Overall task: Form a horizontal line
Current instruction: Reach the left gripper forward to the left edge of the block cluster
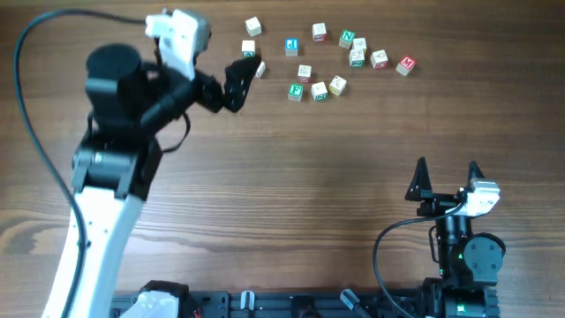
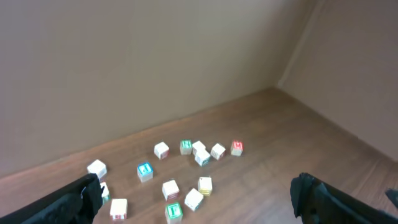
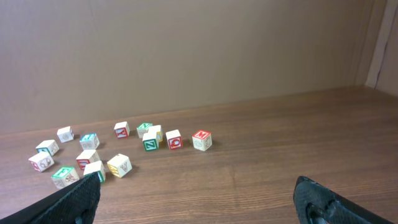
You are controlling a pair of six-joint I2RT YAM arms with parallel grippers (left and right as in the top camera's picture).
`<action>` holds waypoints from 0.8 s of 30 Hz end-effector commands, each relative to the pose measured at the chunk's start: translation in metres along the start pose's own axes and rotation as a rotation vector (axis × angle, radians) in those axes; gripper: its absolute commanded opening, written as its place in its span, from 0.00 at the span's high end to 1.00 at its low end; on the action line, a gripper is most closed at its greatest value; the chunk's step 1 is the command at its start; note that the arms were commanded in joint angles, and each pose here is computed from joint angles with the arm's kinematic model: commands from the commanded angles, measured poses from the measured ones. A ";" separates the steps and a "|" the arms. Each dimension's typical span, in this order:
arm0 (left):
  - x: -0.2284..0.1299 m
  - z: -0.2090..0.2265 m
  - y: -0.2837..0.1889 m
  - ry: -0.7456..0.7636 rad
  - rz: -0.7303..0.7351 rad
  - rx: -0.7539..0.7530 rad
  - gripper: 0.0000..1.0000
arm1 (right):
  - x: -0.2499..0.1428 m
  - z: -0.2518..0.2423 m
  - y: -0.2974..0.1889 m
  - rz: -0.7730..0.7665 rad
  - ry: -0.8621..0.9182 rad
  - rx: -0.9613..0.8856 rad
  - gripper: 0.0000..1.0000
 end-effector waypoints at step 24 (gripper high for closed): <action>0.011 0.023 0.028 -0.086 0.216 0.121 0.00 | 0.000 0.003 0.000 -0.002 -0.018 0.016 0.00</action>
Point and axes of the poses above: each gripper's point midway between its finger pads, its own y axis out along the fingers, its own z axis along the line the jaws close on, x = y × z, the point moved 3 cm from there along -y, back along the fingers, and after that the axes turned 5 degrees about y, right-handed, at the moved point
